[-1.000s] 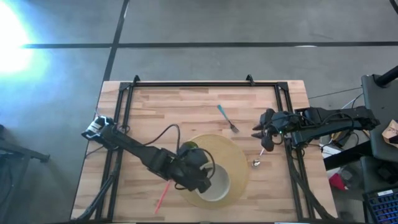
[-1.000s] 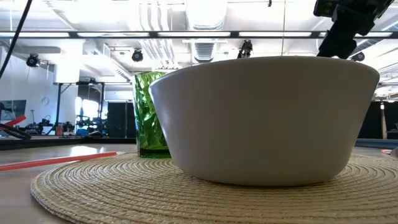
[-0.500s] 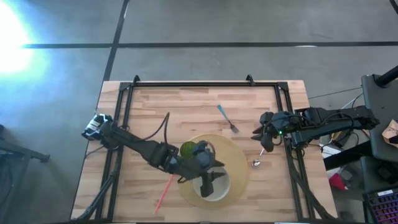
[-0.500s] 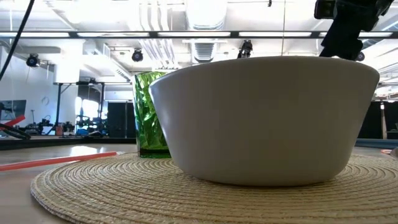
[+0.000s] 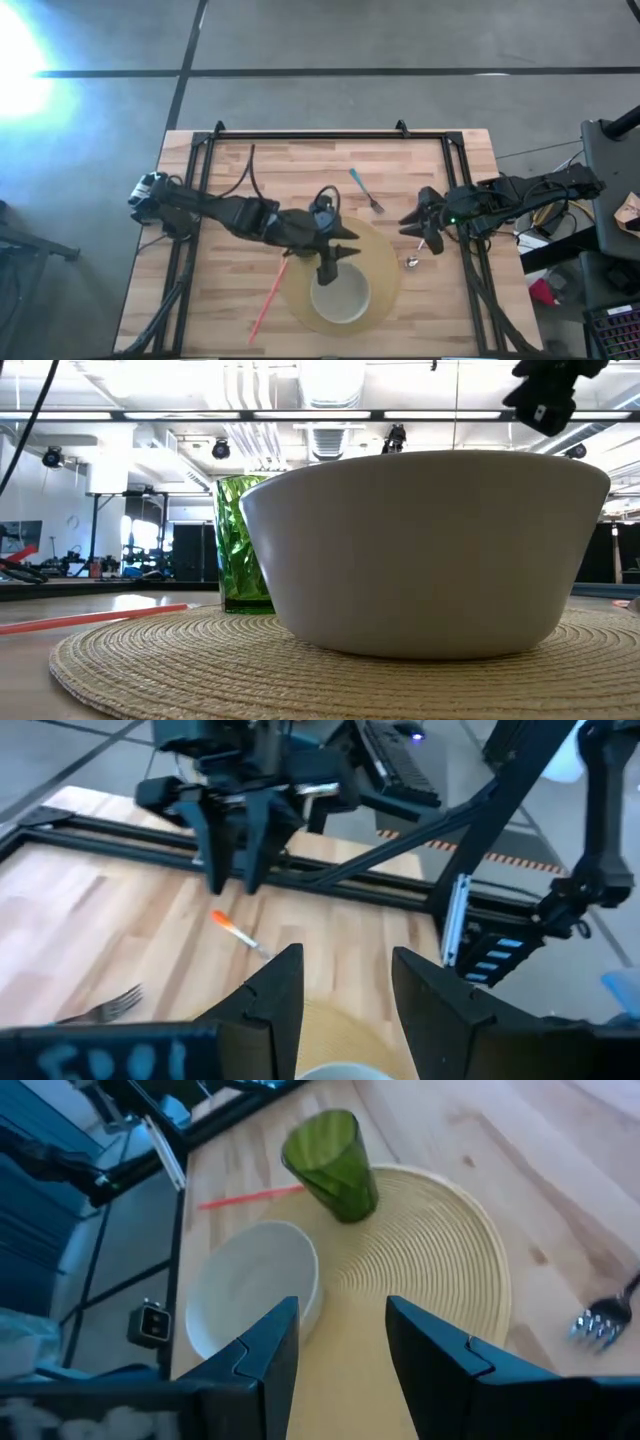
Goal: Pick & Place Utensil
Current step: Put the blue fork into the white bowl on the brown mat
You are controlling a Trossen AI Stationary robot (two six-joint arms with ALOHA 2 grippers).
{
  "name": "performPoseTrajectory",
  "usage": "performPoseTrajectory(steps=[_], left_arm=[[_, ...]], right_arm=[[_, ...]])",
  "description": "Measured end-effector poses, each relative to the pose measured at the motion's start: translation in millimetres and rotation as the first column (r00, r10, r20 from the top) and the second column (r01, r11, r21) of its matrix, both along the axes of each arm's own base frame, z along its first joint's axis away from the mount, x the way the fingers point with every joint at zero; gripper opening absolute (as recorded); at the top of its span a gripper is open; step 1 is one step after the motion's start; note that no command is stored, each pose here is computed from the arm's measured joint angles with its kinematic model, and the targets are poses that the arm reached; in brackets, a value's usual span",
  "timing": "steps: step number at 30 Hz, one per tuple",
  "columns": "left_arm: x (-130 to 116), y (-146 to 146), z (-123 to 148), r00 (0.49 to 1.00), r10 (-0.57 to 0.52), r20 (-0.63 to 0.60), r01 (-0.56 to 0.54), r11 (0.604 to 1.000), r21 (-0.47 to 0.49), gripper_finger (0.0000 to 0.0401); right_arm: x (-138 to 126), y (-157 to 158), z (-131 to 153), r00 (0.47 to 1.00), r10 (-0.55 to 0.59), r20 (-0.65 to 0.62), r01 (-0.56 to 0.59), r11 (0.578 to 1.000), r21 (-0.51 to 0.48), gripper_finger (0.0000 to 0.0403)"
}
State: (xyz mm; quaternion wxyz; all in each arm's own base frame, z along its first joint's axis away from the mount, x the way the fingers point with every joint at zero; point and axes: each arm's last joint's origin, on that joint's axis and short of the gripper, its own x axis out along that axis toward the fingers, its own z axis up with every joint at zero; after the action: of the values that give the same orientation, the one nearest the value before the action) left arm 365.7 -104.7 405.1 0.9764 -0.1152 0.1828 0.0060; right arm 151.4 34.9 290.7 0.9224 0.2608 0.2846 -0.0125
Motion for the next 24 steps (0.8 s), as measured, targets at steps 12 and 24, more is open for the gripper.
performPoseTrajectory(steps=[12,24], left_arm=[[3,28,-2,0.999,0.017,-0.045,-0.013,0.997,0.080,0.0127],[-5,66,-10,0.998,0.047,-0.048,-0.040,0.990,0.139,0.0048]], right_arm=[[1,-2,1,1.000,0.000,0.031,0.003,0.995,-0.099,0.0148],[3,-19,2,0.989,-0.134,0.054,0.145,0.943,-0.301,0.0148]])
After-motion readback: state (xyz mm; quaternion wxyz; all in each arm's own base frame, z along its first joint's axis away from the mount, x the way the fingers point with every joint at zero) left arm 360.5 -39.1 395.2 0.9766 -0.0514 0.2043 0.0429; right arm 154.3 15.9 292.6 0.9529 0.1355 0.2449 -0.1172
